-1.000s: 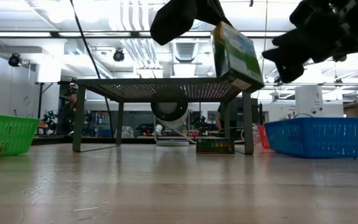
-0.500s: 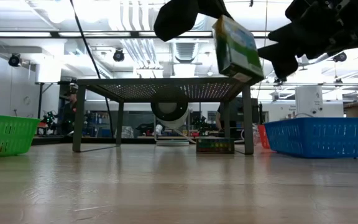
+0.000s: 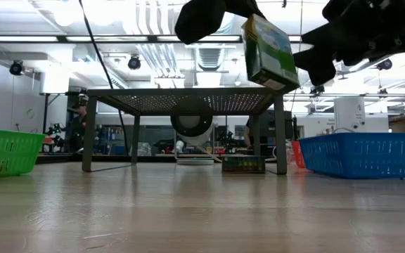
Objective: Pick & Place Office Desk Supplies
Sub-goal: Put the bottom pack of yellow crayons into the blue bin
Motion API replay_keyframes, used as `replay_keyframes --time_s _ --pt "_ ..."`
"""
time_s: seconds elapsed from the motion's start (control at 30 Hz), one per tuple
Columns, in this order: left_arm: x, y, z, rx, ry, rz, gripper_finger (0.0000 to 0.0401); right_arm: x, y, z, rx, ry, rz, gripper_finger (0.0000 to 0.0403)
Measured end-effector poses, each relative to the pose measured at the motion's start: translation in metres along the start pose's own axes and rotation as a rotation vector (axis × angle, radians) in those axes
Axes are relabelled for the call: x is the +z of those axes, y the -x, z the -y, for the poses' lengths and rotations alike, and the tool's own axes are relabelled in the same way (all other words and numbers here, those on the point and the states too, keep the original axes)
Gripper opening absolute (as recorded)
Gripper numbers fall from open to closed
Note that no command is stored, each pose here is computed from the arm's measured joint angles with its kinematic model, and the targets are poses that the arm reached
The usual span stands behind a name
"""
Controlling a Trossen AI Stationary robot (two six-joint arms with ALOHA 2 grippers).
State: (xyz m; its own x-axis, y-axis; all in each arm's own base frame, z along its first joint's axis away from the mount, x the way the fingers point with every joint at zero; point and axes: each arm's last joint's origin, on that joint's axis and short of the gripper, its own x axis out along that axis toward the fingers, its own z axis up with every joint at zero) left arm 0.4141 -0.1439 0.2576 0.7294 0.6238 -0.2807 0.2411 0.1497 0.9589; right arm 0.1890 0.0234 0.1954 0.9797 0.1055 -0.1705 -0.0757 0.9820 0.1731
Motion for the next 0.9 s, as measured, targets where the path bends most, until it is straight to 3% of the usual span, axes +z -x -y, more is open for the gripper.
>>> replay_keyframes --time_s 0.17,0.57,0.9 --pt "0.0004 0.0002 -0.0004 0.001 -0.015 0.005 0.0001 -0.0022 0.0001 0.0029 -0.090 -0.001 -0.011 0.0261" --pt "0.0047 0.0017 -0.0056 0.028 -0.025 0.053 0.0001 -0.0015 0.0009 0.0028 -0.089 -0.047 -0.004 0.0251" --pt "0.0038 -0.0037 -0.0074 0.006 -0.013 0.115 0.0001 0.0012 0.0009 -0.0027 0.083 0.025 0.006 0.0244"
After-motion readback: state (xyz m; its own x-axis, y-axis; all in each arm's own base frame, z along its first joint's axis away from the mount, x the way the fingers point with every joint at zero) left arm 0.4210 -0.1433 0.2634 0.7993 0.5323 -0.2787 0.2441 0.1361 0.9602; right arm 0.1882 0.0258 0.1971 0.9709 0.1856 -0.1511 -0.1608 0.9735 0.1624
